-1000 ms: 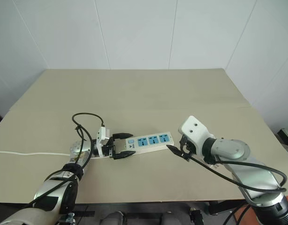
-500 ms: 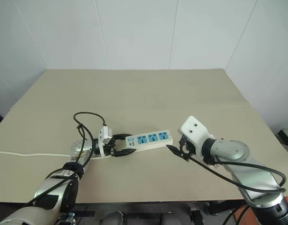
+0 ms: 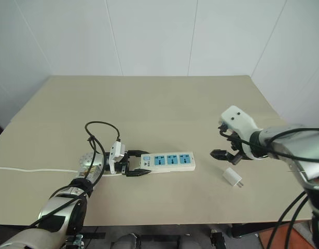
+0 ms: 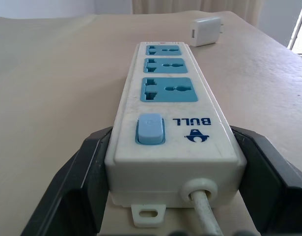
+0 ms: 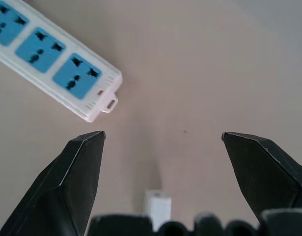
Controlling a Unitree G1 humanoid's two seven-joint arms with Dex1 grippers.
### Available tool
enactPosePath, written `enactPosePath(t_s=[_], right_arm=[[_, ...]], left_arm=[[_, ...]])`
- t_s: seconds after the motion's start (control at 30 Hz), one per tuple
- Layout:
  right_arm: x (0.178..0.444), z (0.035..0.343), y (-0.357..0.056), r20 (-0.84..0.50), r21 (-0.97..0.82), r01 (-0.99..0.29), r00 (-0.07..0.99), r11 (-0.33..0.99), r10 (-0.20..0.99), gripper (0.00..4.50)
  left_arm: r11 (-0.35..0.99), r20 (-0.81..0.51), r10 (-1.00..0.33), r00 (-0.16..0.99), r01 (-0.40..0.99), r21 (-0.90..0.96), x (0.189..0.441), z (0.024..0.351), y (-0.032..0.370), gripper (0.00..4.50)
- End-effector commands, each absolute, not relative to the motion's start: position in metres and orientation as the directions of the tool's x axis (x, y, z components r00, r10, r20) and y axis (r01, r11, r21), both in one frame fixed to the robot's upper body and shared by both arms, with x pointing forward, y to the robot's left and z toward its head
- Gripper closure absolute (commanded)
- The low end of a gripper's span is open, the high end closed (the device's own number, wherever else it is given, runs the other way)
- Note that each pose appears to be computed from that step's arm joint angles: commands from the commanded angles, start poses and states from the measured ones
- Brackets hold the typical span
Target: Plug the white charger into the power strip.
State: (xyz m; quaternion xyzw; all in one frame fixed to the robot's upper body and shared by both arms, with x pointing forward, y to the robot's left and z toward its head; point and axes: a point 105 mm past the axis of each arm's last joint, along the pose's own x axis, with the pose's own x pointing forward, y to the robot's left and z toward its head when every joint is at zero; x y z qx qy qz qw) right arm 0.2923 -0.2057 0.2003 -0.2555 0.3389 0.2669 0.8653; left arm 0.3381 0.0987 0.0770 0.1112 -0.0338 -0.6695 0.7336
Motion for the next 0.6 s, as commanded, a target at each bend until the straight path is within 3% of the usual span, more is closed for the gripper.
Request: enactPosePath(t_s=[0.03,0.13,0.6], right_arm=[[0.291,0.199,-0.213,-0.772,-0.246,-0.642,0.582,0.726,0.253,0.0],[0.295,0.192,-0.222,-0.807,-0.247,-0.624,0.556,0.742,0.199,0.0],[0.302,0.159,-0.23,-0.884,-0.193,-0.649,0.44,0.736,0.157,0.0]], left_arm=[[0.014,-0.096,-0.995,0.04,0.967,0.254,0.335,0.085,0.091,1.24],[-0.019,-0.113,-0.994,0.011,0.965,0.26,0.331,0.082,0.087,1.24],[-0.006,-0.079,-0.997,0.017,0.958,0.285,0.324,0.078,0.077,1.24]])
